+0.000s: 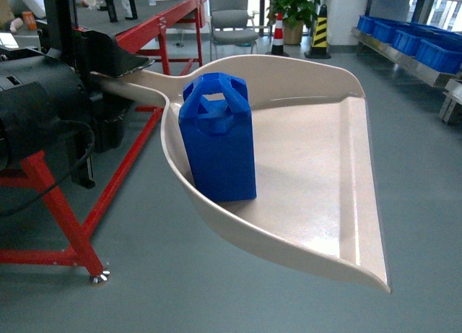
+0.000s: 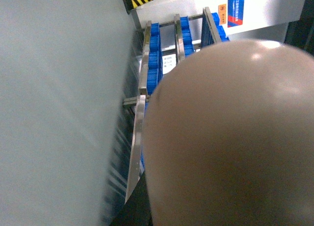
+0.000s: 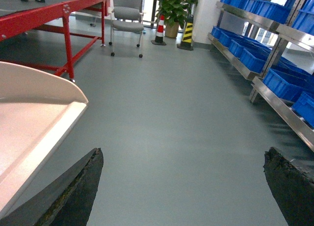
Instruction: Place part in tray to right shelf
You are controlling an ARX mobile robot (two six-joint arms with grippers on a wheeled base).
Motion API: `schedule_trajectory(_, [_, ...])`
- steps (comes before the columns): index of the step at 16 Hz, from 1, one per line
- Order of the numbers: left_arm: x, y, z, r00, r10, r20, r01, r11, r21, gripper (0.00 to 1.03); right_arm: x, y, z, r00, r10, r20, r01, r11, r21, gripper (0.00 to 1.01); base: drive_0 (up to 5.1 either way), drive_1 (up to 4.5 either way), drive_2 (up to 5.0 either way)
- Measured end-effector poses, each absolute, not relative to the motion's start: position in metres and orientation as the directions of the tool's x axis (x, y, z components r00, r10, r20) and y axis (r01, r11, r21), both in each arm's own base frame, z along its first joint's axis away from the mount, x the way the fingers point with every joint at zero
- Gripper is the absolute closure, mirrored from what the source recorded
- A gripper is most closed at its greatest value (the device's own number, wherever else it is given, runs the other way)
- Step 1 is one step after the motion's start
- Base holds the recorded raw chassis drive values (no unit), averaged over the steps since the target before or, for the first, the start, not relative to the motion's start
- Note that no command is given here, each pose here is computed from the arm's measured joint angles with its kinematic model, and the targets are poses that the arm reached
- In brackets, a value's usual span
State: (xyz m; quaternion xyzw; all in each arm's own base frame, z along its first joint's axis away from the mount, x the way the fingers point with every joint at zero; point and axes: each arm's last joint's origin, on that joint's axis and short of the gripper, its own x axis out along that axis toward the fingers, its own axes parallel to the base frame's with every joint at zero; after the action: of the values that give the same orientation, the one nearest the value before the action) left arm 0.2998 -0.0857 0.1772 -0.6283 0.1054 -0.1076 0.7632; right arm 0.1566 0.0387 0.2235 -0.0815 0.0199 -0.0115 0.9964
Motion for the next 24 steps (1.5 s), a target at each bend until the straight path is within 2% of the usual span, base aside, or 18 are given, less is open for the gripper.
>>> schedule_trajectory(2, [0.2986,-0.0898,0.1773,0.947,-0.321,-0.025,0.037,0.186,-0.982,0.84,0.1566,0.0383,0.2235,0.999,-0.035,-0.038,0.028,0.986,-0.163,0.03,5.0,-2.28,-2.3])
schedule_trajectory(4, [0.2994,-0.0865,0.1773,0.953,-0.302,-0.023,0.035,0.186,-0.982,0.84,0.1565,0.0385,0.2237,0.999,-0.033,-0.037,0.026,0.986,-0.163,0.03,5.0,-2.28,-2.3])
schedule_trajectory(24, [0.2999,-0.0851,0.1774,0.956,-0.292,-0.023,0.034,0.187,-0.982,0.84,0.1565,0.0387,0.2235,0.999,-0.028,-0.038,0.022,0.986,-0.163,0.03,0.0,4.32,-4.3])
